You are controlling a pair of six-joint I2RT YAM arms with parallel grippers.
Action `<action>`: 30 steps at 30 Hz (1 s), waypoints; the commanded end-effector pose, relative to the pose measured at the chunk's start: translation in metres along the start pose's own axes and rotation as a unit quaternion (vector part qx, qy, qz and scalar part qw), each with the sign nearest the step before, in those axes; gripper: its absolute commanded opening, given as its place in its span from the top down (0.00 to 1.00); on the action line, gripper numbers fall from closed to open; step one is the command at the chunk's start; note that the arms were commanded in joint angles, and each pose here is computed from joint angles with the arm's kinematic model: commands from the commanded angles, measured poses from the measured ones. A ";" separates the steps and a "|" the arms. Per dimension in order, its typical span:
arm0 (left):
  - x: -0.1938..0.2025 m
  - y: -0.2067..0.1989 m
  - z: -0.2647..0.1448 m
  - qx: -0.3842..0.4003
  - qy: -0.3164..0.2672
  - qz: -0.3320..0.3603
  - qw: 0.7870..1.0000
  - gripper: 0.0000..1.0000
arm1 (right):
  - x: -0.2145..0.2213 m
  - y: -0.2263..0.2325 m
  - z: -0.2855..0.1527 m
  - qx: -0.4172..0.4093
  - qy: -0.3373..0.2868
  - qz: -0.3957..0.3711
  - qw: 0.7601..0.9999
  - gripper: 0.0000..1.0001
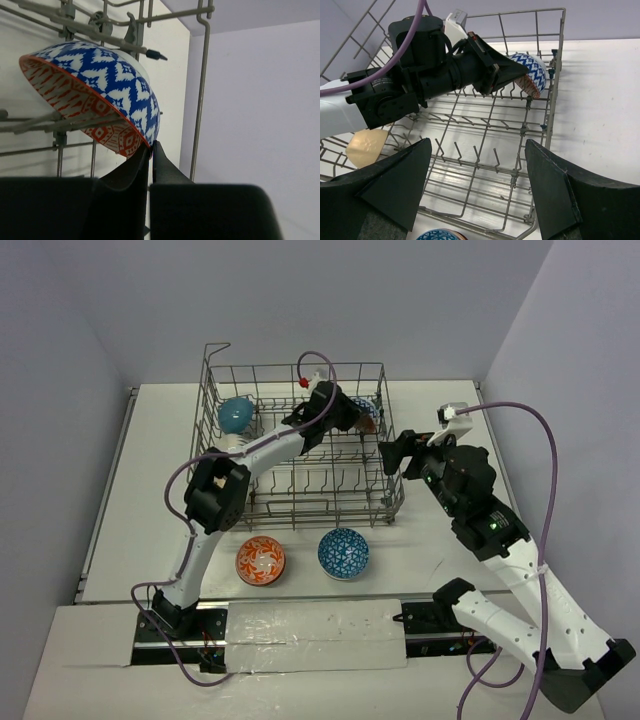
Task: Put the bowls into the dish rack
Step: Pick up the bowl from the dish rack.
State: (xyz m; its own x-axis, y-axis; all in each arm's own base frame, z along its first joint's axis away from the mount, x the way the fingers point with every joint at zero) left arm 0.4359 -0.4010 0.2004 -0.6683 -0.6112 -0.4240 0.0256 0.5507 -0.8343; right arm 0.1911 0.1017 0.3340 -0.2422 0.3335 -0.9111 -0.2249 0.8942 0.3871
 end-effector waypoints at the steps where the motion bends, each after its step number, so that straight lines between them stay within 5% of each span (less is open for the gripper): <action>1: -0.024 -0.058 -0.041 0.061 -0.040 0.020 0.997 1.00 | -0.009 0.003 -0.005 -0.014 -0.028 0.011 0.999 0.17; 21: -0.035 -0.094 -0.065 0.106 -0.062 0.089 0.989 1.00 | -0.011 0.004 -0.007 -0.023 -0.032 0.009 0.999 0.17; 30: -0.022 -0.068 -0.057 0.116 -0.053 0.073 0.989 1.00 | -0.010 0.004 -0.006 -0.023 -0.031 0.010 0.999 0.17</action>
State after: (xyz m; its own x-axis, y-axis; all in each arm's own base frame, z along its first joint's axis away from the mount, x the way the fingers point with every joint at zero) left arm 0.4122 -0.3947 0.2442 -0.6181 -0.5508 -0.5608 0.1916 0.5863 -0.7871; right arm 0.1870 0.1005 0.3361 -0.2313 0.3406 -0.9113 -0.2433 0.8867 0.3931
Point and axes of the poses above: each gripper's point midway between its finger pads, its own z axis out along the fingers, its own y axis along the line the jaws close on, x = y × z, the point moved 9 cm from there along -z, back along the fingers, and after that the axes turned 7 degrees about z, right-handed, at the moved point
